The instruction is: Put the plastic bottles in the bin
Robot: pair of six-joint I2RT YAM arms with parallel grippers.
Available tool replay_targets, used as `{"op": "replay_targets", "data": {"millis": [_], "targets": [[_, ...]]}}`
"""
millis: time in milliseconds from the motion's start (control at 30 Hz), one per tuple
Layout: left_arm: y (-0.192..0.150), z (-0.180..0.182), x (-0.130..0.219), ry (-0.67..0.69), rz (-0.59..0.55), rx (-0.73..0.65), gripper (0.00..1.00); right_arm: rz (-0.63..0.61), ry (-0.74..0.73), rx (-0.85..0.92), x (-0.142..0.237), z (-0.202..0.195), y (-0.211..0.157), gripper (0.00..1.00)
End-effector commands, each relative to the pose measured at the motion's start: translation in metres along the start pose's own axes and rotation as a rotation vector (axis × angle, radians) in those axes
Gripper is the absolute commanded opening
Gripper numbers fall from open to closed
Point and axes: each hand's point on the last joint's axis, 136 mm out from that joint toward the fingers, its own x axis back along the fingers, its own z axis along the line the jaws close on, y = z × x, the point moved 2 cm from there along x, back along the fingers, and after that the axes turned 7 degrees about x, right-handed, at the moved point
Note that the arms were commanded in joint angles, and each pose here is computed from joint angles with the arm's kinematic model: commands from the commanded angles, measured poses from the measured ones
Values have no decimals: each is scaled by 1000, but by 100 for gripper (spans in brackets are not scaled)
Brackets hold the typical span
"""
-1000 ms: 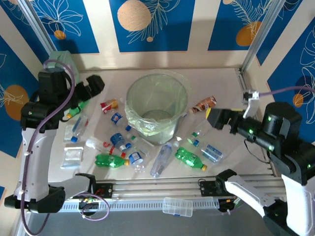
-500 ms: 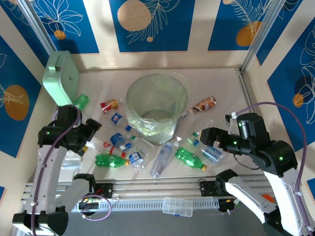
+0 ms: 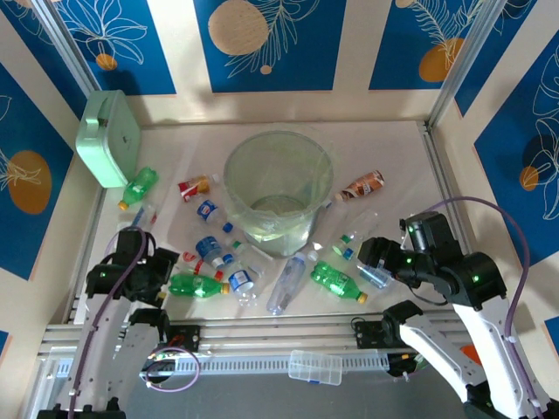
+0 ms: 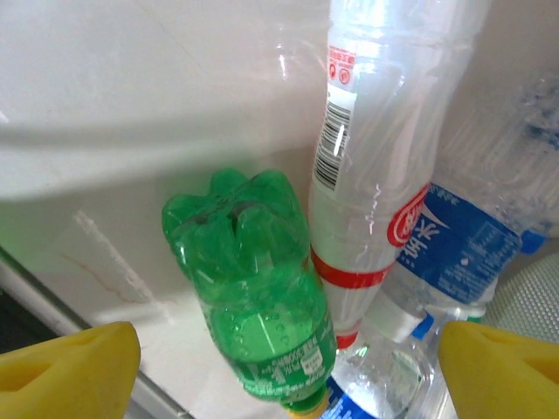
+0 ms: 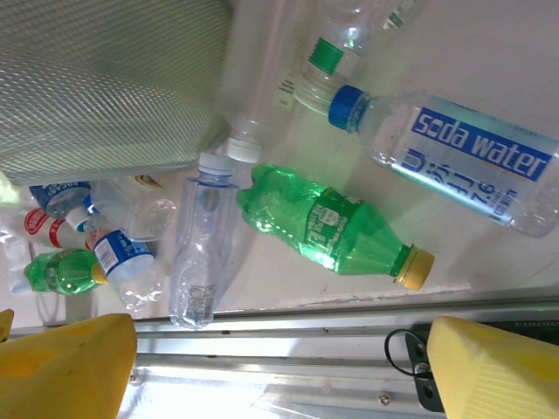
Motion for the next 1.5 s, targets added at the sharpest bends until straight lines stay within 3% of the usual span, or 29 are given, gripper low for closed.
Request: {"op": "replay_targets", "data": {"millis": [0,133,400,600,933,1133,1267,1467], "targets": [[-6,32,-10,140,29,129,87,-13,-54,-56,3,-13,-5,84],[-8,34,-9,174,35,140,82,-39,-127,-47,9,-25,-3,83],[-9,58,5,420,40,103,78,-58,-152,-45,10,-29,-1,81],[-18,41,-12,347,82,87,78,-45,-121,-28,6,-26,-3,81],[-31,39,-19,409,16,51,81,-63,-128,-6,10,-27,-2,81],[-30,40,-32,387,5,97,82,-59,-114,10,10,-26,-3,81],[-33,31,-51,370,19,95,88,-54,-81,20,8,-21,-3,80],[-31,18,-66,341,1,80,85,-48,-78,21,7,-21,-5,80]]}}
